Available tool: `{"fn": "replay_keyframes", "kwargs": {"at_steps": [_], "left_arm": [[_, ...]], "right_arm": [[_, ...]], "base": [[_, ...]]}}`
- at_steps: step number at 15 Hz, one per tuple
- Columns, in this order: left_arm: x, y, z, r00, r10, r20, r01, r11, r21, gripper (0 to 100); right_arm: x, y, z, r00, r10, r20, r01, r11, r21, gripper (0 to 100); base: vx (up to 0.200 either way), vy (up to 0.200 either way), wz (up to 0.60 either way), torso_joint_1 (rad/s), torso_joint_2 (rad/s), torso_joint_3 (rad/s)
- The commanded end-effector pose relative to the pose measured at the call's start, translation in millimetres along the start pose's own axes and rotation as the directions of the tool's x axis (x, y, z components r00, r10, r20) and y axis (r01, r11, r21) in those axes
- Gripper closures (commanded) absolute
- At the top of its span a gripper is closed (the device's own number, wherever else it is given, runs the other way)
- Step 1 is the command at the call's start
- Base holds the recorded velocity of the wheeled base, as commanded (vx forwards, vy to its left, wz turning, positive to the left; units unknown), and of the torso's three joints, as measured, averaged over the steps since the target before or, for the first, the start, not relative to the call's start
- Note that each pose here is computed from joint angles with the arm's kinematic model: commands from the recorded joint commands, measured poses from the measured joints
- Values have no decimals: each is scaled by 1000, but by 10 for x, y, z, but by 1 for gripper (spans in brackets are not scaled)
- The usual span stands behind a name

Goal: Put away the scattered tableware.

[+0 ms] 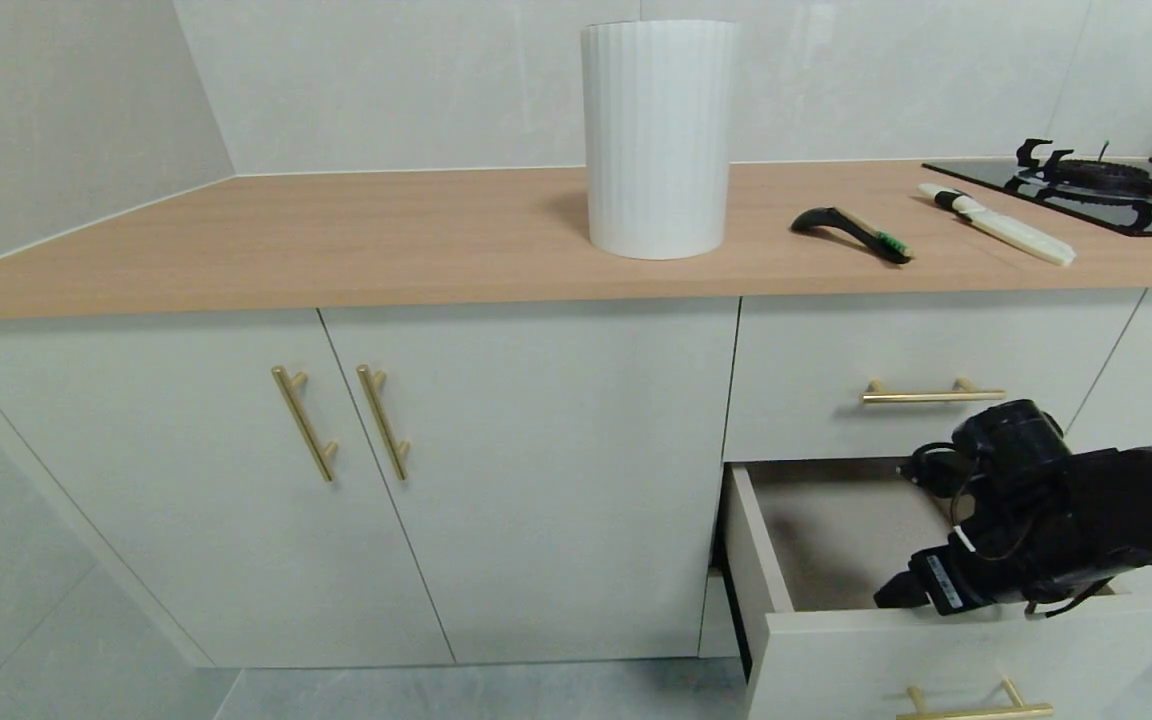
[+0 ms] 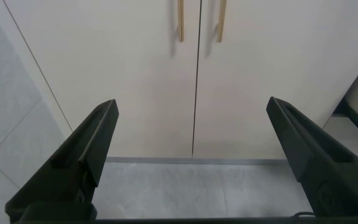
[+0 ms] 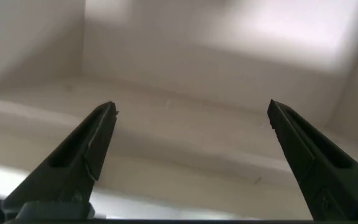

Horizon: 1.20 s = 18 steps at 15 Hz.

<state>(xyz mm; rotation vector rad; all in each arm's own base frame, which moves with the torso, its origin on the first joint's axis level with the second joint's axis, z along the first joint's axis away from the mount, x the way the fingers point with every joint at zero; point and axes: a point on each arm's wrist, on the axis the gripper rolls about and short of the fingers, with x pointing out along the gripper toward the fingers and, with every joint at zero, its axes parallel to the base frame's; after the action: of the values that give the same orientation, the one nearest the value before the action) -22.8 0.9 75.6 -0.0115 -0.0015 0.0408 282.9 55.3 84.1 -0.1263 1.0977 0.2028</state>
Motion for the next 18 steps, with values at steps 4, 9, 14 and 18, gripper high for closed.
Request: {"fn": "replay_keyframes", "kwargs": {"at_steps": [4,9,14,18], "left_arm": [[0,0,0,1000,1,0,-1,1000,-1,0],[0,0,0,1000,1,0,-1,1000,-1,0],[0,0,0,1000,1,0,-1,1000,-1,0],[0,0,0,1000,-1,0,1,1000,-1,0]], "right_arm": [[-249,8,-143,995,4,-99,-4,1000,3,0],[-268,19,-472,954,11,-299,-9,1000,7,0],[-277,30,-729,930,14,-368,-12,1000,6,0],[-342,65,-836,927,15,-374,-19,1000,-7,0]], "base": [[0,0,0,0,0,0],[0,0,0,0,0,0],[0,0,0,0,0,0],[0,0,0,0,0,0]]}}
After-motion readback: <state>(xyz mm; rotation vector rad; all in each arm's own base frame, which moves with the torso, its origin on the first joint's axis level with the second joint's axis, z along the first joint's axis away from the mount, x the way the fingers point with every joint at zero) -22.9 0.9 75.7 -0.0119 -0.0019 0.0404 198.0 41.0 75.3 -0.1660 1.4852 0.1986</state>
